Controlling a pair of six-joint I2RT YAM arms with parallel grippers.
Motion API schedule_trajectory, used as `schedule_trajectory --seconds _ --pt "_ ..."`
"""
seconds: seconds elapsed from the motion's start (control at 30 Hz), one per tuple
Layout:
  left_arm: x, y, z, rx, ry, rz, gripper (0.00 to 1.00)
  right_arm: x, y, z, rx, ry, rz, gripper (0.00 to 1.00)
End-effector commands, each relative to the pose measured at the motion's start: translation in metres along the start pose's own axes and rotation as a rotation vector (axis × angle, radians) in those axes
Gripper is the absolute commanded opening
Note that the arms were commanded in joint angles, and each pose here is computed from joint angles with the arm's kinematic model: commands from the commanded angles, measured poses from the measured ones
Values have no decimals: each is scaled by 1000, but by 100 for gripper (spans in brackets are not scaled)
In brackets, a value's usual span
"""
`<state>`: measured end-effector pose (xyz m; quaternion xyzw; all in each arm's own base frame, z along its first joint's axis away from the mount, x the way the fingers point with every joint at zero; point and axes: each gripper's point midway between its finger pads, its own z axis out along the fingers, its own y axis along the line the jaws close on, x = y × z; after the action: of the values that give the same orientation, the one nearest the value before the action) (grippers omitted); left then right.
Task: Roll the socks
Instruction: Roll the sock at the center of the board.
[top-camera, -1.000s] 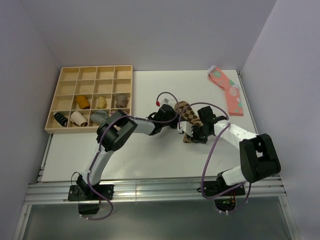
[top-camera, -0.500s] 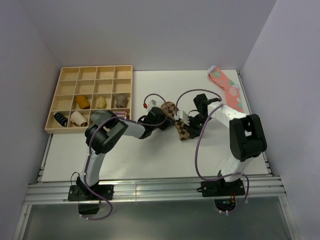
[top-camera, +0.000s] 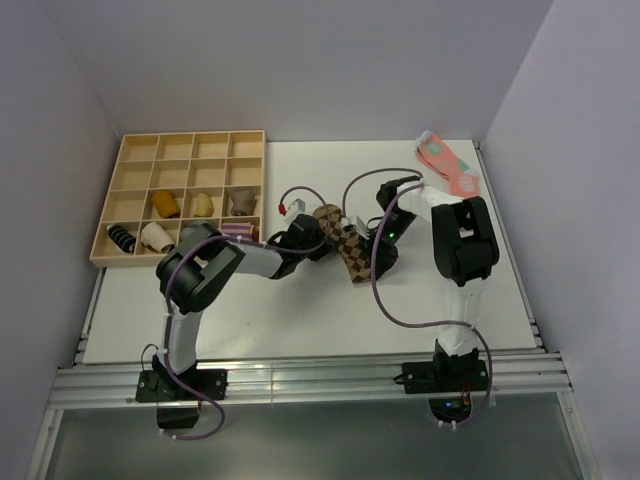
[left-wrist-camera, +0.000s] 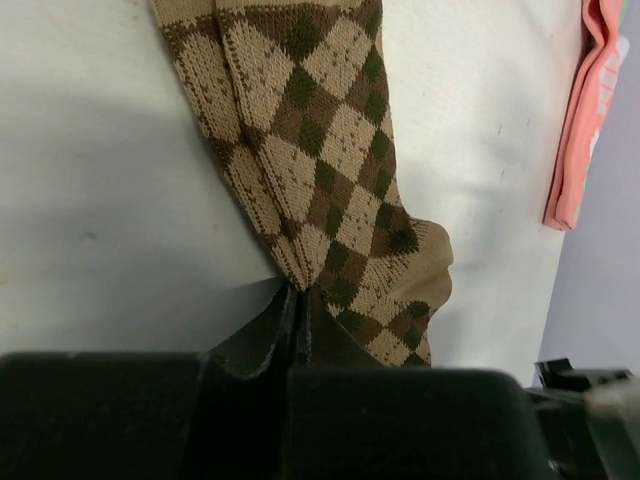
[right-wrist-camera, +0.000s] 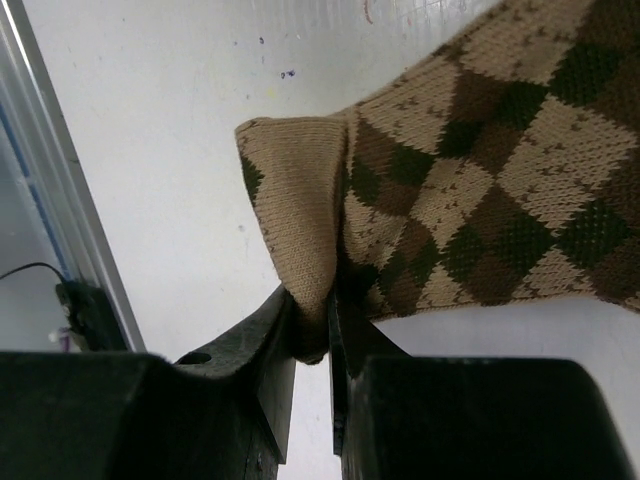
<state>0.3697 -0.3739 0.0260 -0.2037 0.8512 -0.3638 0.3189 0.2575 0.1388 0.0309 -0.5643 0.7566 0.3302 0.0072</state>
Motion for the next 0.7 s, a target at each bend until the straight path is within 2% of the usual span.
schedule_trajectory --seconds 0.0,0.23,0.47,0.67 --pt "-19 38 -8 -123 -74 61 0 8 32 -6 -141 46 165 4" --pt "-17 46 -14 -117 -80 93 0 -1 14 -1 -94 28 288 3" --pt "-20 38 -20 -73 -124 212 0 -2 8 -3 -84 75 391 2" --pt "-19 30 -29 -33 -153 273 11 11 4 6 -83 136 445 1"
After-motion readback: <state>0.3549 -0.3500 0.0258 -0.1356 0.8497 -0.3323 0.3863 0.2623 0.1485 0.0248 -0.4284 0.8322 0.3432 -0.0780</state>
